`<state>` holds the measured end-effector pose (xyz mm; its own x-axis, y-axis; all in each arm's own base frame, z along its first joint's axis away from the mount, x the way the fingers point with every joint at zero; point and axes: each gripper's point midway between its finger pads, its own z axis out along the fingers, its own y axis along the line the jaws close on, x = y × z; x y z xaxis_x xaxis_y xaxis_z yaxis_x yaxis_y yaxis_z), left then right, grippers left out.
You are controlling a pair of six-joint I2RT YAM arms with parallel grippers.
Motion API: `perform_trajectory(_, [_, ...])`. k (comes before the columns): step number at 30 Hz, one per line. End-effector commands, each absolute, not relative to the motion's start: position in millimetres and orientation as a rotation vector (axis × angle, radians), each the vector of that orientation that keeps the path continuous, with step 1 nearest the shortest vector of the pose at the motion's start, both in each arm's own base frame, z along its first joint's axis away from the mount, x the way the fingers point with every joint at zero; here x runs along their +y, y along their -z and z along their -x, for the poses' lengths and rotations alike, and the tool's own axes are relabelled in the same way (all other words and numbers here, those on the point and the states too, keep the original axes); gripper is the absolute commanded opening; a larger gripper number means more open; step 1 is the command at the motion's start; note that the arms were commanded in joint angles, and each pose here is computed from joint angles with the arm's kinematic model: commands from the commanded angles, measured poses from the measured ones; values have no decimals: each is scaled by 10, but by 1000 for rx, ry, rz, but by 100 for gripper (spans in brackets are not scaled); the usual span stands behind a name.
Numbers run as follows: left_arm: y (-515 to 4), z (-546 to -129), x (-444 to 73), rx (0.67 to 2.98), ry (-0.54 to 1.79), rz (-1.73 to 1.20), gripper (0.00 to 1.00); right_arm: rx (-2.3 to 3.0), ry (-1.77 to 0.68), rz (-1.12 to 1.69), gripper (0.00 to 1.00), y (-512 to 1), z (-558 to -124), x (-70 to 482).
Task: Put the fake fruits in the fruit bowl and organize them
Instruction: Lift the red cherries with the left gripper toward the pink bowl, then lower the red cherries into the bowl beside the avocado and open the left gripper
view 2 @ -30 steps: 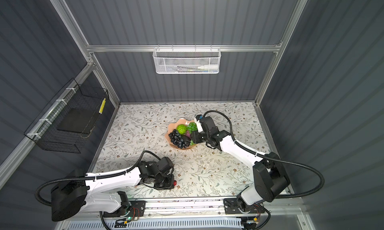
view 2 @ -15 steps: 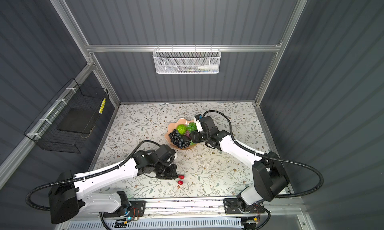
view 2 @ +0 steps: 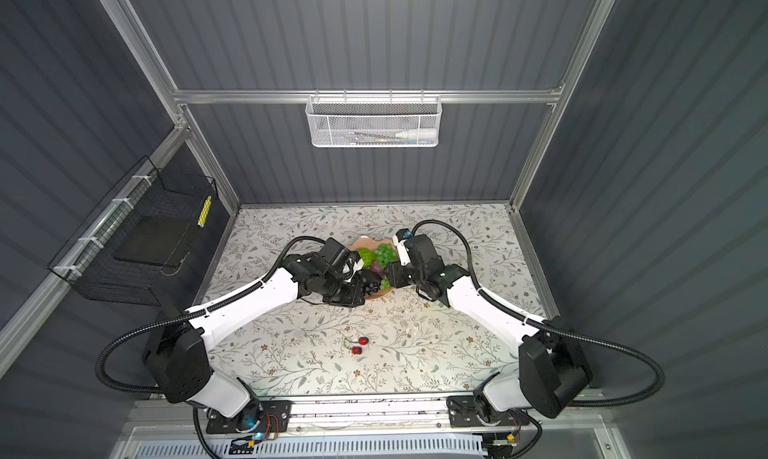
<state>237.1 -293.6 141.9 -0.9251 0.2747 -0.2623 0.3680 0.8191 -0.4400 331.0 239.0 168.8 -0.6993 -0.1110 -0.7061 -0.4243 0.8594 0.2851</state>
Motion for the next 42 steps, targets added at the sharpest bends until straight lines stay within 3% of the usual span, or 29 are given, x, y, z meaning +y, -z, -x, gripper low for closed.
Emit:
perform_trajectory(1, [-1417, -2196, -2744, 2837, 703, -536, 42, 2330, -533, 379, 54, -1589, -3268, 2320])
perform_trajectory(3, [-1327, -2091, -2656, 2859, 707, -498, 53, 2338, -550, 373, 54, -1555, -3269, 2344])
perform_trajectory(12, [-989, -1723, -2585, 2886, 936, -331, 55, 2363, -591, 378, 54, -1451, -3293, 2440])
perform_trajectory(14, [-927, -1659, -2598, 2899, 976, -333, 67, 2367, -593, 381, 54, -1440, -3298, 2451])
perform_trajectory(18, [-734, -1584, -2514, 2957, 922, -343, 71, 2375, -605, 378, 54, -1413, -3312, 2480])
perform_trajectory(30, [-421, -1647, -2608, 2976, 923, -379, 55, 2406, -598, 382, 53, -1321, -3312, 2488])
perform_trajectory(42, [-419, -1678, -2600, 2961, 905, -381, 14, 2412, -597, 384, 53, -1288, -3334, 2507])
